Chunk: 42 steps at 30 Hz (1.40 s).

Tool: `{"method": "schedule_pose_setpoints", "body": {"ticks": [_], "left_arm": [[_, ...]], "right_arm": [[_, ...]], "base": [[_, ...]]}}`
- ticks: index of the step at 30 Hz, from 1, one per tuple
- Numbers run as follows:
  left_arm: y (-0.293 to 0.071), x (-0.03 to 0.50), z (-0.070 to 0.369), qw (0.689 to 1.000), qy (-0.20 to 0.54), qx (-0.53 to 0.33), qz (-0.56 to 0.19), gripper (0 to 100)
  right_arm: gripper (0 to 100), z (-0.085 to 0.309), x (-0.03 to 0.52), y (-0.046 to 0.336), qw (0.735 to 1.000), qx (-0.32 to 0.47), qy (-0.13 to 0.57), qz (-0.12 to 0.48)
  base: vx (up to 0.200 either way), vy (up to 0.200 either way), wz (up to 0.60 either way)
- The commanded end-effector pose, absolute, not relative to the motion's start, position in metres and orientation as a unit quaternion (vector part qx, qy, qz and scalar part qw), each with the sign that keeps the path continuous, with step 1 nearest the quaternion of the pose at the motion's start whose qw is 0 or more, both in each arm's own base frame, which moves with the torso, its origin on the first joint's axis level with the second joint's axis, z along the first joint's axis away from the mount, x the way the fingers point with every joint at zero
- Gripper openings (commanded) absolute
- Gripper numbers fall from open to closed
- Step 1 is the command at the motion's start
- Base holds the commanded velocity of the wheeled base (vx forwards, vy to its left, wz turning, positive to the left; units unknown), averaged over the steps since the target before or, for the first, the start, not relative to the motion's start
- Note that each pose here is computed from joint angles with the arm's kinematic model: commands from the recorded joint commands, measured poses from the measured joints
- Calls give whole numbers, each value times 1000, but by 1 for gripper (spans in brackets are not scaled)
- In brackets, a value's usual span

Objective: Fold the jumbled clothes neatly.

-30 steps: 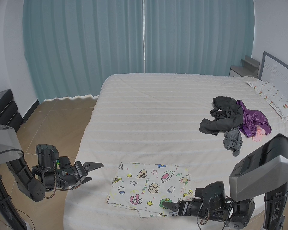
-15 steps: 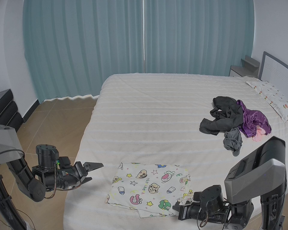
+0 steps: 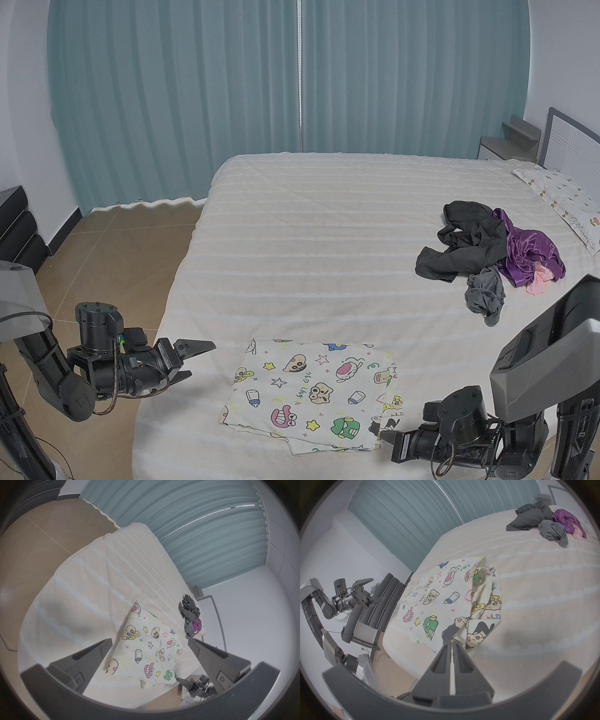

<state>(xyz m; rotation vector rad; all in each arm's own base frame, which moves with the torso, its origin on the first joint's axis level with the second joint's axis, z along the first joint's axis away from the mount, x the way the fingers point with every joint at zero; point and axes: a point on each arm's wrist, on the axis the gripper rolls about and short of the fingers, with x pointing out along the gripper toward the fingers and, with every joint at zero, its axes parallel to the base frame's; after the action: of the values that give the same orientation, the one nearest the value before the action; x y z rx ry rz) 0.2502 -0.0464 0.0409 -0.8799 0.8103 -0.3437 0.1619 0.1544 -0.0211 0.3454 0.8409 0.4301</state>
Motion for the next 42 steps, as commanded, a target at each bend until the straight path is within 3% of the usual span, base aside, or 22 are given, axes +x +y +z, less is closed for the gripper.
{"method": "schedule_pose_setpoints", "body": {"ticks": [1,6,7,17,27,39,40,42], "left_arm": [[-46,250,40,812,381,-413,-160,100],[-46,251,39,812,383,-412,-159,100],[-46,251,39,811,382,-413,-158,100],[-46,251,38,811,383,-413,-158,100],[-47,251,35,808,389,-413,-156,100],[-47,254,30,810,386,-413,-156,100],[-46,254,29,810,387,-413,-156,100],[-46,254,27,809,389,-413,-155,100]], "right_arm": [[0,-19,163,153,879,170,395,207],[0,-12,166,143,885,179,386,190],[100,-9,168,140,887,185,379,186],[100,25,224,132,912,260,258,183],[100,-6,316,149,910,261,291,136],[100,-34,316,152,899,243,333,146],[0,-36,315,153,898,241,336,148],[0,-39,314,154,895,240,343,154]], "base": [[0,0,0],[0,0,0],[0,0,0],[0,0,0],[0,0,0],[0,0,0],[0,0,0],[0,0,0]]}}
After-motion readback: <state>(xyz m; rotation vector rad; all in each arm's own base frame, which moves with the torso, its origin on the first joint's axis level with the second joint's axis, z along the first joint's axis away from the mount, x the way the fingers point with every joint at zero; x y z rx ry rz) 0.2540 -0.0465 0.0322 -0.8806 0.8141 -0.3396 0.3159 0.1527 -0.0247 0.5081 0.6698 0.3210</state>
